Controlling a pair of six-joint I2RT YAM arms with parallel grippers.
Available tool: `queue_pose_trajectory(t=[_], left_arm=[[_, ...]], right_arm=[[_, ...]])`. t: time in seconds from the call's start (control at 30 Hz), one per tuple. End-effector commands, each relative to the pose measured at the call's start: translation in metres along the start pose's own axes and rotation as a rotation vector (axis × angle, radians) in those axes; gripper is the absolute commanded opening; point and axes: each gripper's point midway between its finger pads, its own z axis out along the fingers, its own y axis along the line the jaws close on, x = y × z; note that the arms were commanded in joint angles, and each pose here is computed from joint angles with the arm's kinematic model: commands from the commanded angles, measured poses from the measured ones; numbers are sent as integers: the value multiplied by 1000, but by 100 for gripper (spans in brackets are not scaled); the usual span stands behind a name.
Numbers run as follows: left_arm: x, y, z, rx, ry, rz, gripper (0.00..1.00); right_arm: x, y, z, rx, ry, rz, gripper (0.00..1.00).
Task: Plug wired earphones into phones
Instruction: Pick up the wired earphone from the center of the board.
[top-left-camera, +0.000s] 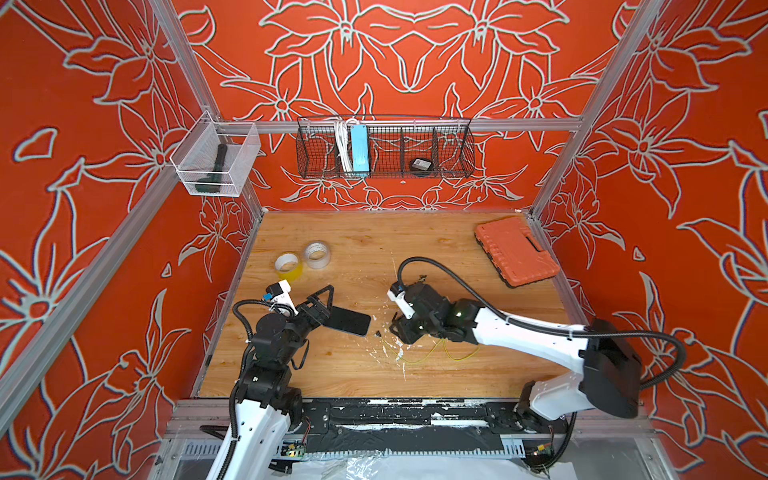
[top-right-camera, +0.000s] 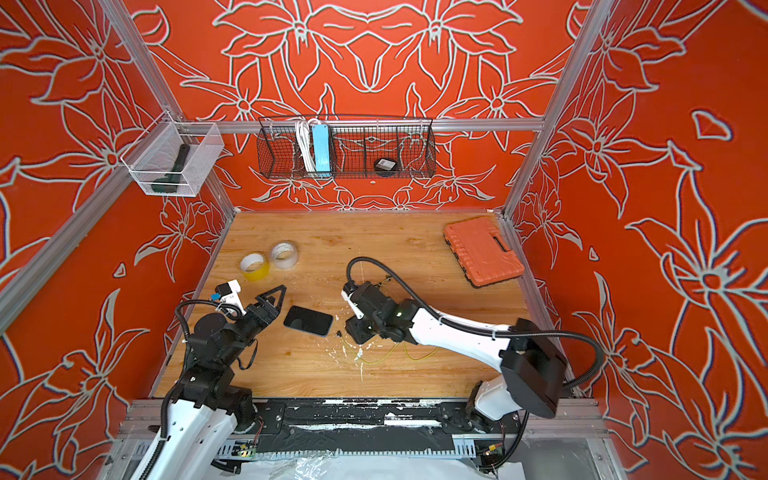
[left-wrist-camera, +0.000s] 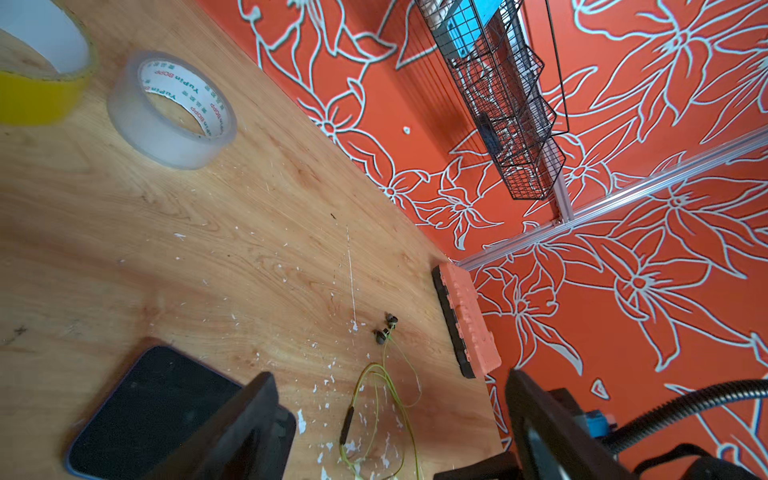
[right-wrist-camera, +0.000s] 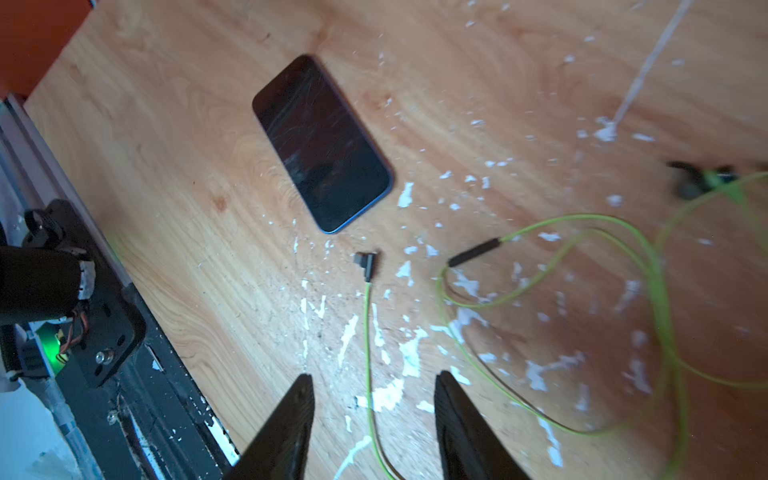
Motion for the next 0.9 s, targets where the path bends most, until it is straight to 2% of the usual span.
queue_pose_trajectory(t=[0.0, 0.23, 0.33, 0.43, 0.57, 0.87], left_arm=[[-1, 16, -7, -69, -32, 16, 85], [5, 23, -8, -70, -34, 1, 84], [6, 24, -7, -79, -25, 6, 84], [5, 25, -7, -87, -28, 12, 84], [5, 26, -7, -92, -31, 12, 83], [7, 31, -6, -104, -23, 9, 83]], right_arm=[[6, 6, 16, 53, 53, -77, 46], [11, 3, 49, 159, 121, -111, 41], [13, 1, 58, 183, 135, -111, 34], [12, -6, 65, 230, 136, -108, 34], [9, -4, 73, 230, 137, -101, 29], [15, 3, 85, 210, 157, -95, 27]])
